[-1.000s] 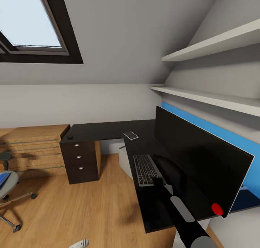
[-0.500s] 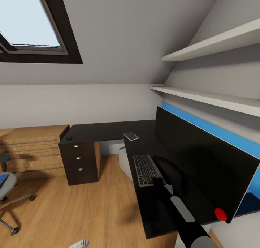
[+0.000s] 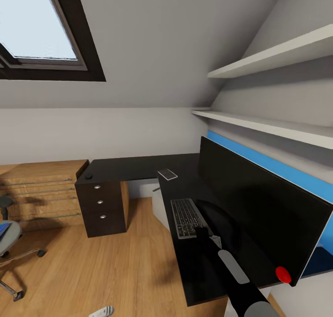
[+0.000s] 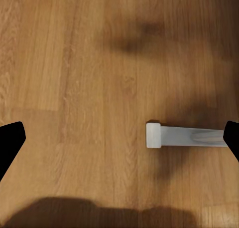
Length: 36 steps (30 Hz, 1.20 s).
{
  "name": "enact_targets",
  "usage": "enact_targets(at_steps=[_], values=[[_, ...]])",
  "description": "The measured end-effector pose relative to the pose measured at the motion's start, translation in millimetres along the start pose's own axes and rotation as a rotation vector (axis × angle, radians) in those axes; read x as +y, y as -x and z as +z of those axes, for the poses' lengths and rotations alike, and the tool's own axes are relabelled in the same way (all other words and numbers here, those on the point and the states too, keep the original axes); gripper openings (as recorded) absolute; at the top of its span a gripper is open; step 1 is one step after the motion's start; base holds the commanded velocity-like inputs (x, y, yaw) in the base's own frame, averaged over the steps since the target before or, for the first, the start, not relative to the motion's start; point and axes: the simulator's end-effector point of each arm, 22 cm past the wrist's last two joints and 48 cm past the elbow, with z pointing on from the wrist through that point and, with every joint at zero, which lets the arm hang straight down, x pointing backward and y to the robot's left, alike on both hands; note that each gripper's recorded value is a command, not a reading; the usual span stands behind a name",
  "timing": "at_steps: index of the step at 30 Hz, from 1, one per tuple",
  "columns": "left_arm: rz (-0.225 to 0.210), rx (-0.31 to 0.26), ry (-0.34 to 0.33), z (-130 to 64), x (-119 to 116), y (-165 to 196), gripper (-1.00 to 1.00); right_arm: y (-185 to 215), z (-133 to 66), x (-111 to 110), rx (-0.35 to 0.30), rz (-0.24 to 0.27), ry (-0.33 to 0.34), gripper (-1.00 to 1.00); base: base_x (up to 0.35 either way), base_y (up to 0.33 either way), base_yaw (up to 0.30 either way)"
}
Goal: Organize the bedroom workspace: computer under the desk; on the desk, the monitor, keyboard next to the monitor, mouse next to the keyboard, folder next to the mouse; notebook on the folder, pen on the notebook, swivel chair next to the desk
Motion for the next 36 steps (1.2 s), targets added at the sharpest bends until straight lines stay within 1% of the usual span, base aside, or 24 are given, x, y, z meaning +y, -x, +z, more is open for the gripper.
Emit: enact_targets(at_steps=[14,15,16,17,36], values=[[0.000,0.000,0.000,0.0,0.0,-0.1,1.00,0.0,0.0,-0.2,0.000,-0.004,-0.001,-1.00,0.000,0.000,0.000],[0.000,0.000,0.000,0.0,0.0,-0.1,1.00,0.0,0.0,-0.2,-0.001,-0.005,0.000,1.00,0.000,0.000,0.000],[0.000,0.001,0.000,0.1,0.0,-0.1,1.00,0.8,0.2,-5.6,-0.002,-0.013,-0.013,1.00,0.000,0.000,0.000],[0.000,0.000,0.000,0.1,0.0,-0.1,1.00,0.9,0.2,-5.9,-0.003,-0.016,-0.014,1.00,0.000,0.000,0.000],[0.000,0.000,0.002,0.1,0.4,0.1,1.00,1.3,0.2,-5.9,-0.004,-0.019,-0.015,1.00,0.000,-0.011,0.000]])
